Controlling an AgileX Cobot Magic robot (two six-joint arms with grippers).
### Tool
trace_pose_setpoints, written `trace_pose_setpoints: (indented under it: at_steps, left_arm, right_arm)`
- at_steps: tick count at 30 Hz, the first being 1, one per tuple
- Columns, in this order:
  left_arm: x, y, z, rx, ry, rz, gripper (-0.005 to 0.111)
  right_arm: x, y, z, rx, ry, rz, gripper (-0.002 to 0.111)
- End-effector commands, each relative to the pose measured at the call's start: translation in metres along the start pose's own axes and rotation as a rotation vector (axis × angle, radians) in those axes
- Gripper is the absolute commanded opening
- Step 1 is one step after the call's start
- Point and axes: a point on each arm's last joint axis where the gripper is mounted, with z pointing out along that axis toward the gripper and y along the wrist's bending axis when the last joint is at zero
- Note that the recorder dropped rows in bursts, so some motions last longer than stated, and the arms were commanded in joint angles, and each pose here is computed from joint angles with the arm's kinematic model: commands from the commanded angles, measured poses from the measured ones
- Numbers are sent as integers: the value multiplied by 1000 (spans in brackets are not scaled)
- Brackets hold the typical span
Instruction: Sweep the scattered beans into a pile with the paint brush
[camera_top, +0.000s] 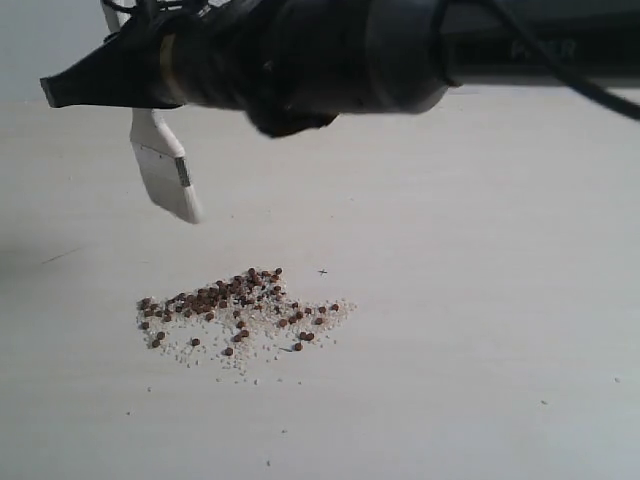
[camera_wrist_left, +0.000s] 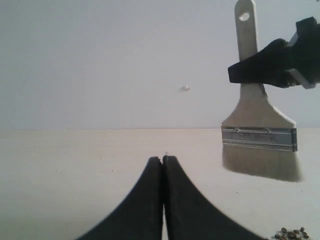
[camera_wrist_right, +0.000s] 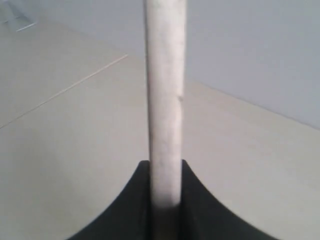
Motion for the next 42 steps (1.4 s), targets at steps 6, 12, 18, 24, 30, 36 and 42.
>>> trace_pose_setpoints:
  at_steps: [6, 12, 18, 24, 30, 36, 42]
  left_arm:
    - [-1, 0, -1, -1, -15, -11, 0]
    - [-1, 0, -1, -1, -15, -11, 0]
    - [-1, 0, -1, -1, -15, -11, 0]
    - [-1, 0, -1, -1, -15, -11, 0]
    - [-1, 0, -1, -1, -15, -11, 0]
    - [-1, 0, -1, -1, -15, -11, 0]
    - [-1, 0, -1, -1, -15, -11, 0]
  right_arm:
    - [42, 77, -43, 364, -147, 116, 0]
    - [69, 117, -54, 373, -144, 73, 0]
    - [91, 121, -35, 435, -108, 98, 0]
    - [93, 131, -17, 426, -124, 125, 0]
    - [99, 140, 0, 419, -137, 138, 0]
    - [121, 146, 24, 427, -134, 134, 0]
    - [128, 132, 33, 488, -101, 182, 0]
